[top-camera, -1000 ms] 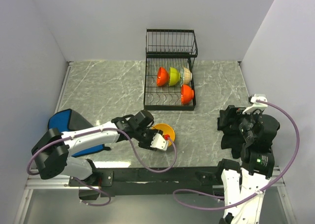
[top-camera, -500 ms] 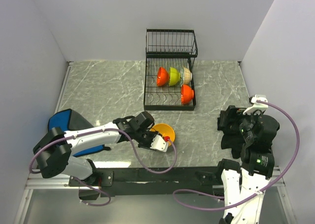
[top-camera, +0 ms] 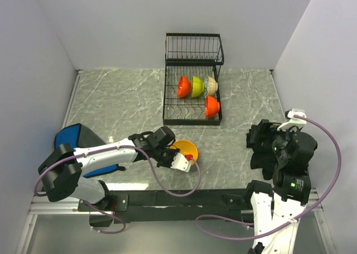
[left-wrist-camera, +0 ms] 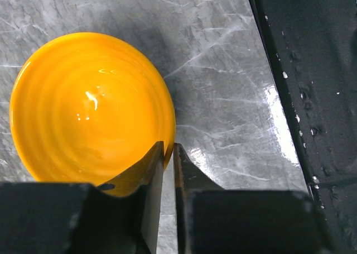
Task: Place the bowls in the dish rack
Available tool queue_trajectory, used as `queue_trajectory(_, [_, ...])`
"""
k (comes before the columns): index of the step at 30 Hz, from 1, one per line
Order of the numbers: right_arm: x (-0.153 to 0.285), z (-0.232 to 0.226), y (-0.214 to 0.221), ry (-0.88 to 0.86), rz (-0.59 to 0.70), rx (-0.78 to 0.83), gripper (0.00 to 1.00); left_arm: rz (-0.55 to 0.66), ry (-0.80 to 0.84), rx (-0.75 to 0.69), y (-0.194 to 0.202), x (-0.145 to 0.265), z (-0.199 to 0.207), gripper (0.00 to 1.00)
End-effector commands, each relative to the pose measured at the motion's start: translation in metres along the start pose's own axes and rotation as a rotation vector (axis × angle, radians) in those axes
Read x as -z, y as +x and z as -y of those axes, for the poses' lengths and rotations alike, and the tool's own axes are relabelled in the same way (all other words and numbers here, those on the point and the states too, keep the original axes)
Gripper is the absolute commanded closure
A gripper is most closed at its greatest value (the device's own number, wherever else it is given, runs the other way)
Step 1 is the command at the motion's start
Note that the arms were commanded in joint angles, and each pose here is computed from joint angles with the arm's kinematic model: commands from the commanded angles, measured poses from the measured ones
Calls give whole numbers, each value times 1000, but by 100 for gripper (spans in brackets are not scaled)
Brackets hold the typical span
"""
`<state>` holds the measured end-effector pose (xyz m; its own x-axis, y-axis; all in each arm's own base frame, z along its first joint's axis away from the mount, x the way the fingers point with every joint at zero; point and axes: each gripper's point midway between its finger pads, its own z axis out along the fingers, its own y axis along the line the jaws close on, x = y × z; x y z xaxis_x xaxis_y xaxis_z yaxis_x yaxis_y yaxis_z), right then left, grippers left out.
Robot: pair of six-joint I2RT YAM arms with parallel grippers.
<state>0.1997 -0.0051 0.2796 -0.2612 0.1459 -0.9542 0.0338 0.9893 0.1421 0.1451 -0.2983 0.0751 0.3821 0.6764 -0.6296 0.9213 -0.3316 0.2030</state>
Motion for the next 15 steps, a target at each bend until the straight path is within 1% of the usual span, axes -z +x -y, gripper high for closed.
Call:
queue_trajectory(1, [2, 0, -12, 6, 53, 2, 0, 26, 12, -3, -12, 0, -4, 87])
queue_trajectory(9, [-1, -2, -12, -5, 56, -4, 0, 64, 4, 0, -42, 19, -21, 99])
queue_trajectory(15, [-6, -4, -12, -22, 55, -16, 0, 88, -3, 18, -55, 24, -28, 99])
